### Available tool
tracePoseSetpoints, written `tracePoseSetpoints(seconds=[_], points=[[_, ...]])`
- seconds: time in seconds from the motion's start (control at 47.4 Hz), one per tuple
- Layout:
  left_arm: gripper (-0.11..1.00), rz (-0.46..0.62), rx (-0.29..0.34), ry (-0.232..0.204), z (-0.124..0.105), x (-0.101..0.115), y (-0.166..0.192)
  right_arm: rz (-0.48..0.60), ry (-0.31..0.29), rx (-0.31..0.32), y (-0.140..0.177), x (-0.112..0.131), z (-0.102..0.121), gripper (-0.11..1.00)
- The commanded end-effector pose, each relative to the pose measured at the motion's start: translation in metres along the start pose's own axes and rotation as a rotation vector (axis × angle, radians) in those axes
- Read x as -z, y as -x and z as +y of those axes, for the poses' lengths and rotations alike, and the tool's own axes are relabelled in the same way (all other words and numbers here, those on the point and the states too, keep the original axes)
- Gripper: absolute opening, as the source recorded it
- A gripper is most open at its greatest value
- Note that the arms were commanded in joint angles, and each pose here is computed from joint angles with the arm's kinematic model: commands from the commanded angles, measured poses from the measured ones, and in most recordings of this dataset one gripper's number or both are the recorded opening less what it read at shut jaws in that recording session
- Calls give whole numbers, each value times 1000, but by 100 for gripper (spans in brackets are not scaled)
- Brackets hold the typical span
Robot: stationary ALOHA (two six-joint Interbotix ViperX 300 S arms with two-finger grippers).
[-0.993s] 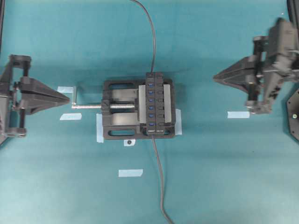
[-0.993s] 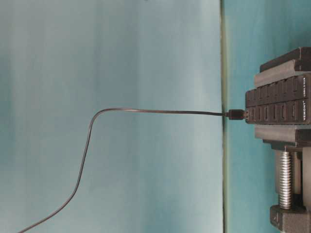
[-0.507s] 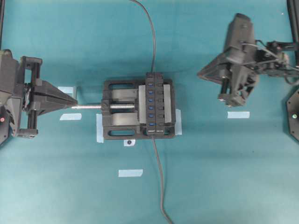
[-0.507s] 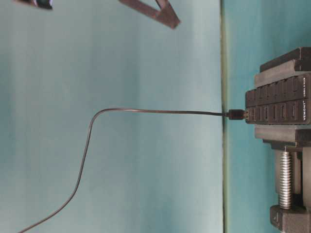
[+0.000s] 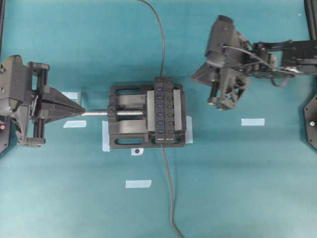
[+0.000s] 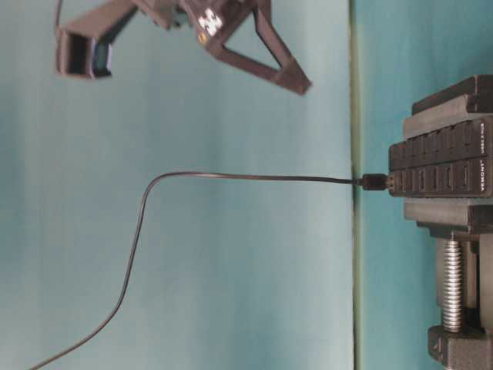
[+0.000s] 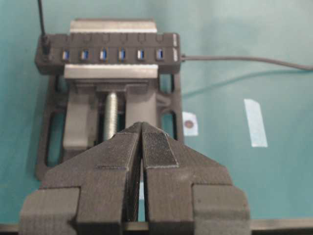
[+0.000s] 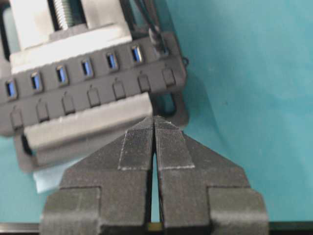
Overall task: Insert the USB into the second port from the front of the fixed hub.
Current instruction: 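Lower the open right gripper around the black USB plug at the hub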
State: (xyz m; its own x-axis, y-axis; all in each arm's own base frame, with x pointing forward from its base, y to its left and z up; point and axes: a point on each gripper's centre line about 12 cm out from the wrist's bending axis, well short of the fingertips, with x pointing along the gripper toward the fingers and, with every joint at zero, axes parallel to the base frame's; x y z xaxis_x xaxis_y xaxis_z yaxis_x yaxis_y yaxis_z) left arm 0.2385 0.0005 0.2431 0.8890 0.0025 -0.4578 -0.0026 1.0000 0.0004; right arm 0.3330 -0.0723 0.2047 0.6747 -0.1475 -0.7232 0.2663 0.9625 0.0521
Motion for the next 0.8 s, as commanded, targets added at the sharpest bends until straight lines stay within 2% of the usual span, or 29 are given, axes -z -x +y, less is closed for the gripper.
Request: tracePoseSetpoints(seconds=[0.0,0.19,0.528,0.781], points=[[0,-43,-1,2,0,-16,2,-32,1,0,0,-14,0,0],[0,-46,-1,2,0,-17,2,-19,10,1,-11,-19,0,0],[0,-43,-1,2,0,-16,2,-8,71,2,-31,-32,1,0],[0,-41,0,2,0,-15,2,12,84,3,-41,-29,1,0]])
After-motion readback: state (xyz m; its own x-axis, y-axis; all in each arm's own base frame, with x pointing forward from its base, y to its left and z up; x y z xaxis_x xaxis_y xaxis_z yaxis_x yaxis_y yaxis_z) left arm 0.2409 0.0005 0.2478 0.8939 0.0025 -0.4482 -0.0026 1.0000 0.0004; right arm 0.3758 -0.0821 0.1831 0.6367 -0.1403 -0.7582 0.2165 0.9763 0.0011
